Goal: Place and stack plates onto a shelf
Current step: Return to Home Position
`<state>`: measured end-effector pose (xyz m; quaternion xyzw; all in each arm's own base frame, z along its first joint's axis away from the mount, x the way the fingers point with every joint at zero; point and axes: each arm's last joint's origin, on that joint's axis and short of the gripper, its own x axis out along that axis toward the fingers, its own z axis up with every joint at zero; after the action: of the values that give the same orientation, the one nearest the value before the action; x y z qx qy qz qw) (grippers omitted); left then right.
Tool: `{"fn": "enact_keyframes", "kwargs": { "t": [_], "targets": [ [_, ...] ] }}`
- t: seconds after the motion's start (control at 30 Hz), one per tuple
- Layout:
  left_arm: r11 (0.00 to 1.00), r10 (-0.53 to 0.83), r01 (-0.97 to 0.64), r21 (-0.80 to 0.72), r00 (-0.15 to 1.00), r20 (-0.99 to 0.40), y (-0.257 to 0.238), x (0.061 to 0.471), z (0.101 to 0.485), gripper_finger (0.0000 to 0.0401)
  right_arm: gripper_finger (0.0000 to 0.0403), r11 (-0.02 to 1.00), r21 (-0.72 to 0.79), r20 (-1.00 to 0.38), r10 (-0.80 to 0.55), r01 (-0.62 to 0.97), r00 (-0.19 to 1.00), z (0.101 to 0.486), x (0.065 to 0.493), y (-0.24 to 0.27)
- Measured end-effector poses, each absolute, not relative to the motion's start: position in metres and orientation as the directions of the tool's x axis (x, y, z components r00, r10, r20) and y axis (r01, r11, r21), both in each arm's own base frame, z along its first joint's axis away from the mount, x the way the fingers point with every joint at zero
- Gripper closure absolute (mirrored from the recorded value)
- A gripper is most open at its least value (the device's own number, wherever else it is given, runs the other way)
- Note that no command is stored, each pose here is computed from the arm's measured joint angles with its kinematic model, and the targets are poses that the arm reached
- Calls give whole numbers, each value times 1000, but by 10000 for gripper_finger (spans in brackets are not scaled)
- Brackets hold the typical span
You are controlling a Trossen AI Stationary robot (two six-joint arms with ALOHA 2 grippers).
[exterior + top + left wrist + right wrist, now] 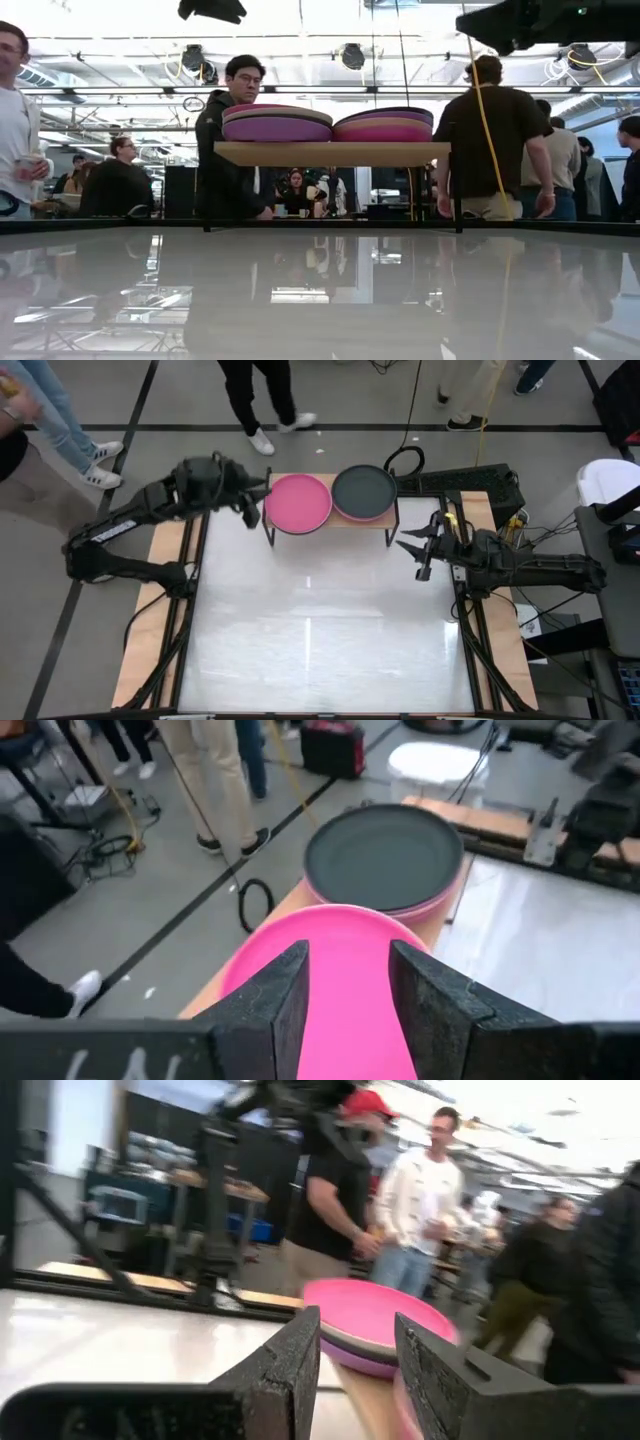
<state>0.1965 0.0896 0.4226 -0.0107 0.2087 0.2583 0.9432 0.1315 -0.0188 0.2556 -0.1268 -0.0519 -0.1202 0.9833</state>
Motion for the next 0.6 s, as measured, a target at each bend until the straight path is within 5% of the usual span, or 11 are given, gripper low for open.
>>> {"fn": "enact_keyframes", "kwargs": {
  "t": [0.33, 0.6],
  "targets": [
    [921, 387, -388, 10, 916, -106, 50, 177, 346, 256, 291, 908, -251, 90, -323, 335, 942, 252, 121, -21],
    [941, 332, -334, -52, 942, -53, 34, 156, 298, 256, 299, 912, -245, 86, -319, 330, 944, 252, 115, -20]
  ]
}}
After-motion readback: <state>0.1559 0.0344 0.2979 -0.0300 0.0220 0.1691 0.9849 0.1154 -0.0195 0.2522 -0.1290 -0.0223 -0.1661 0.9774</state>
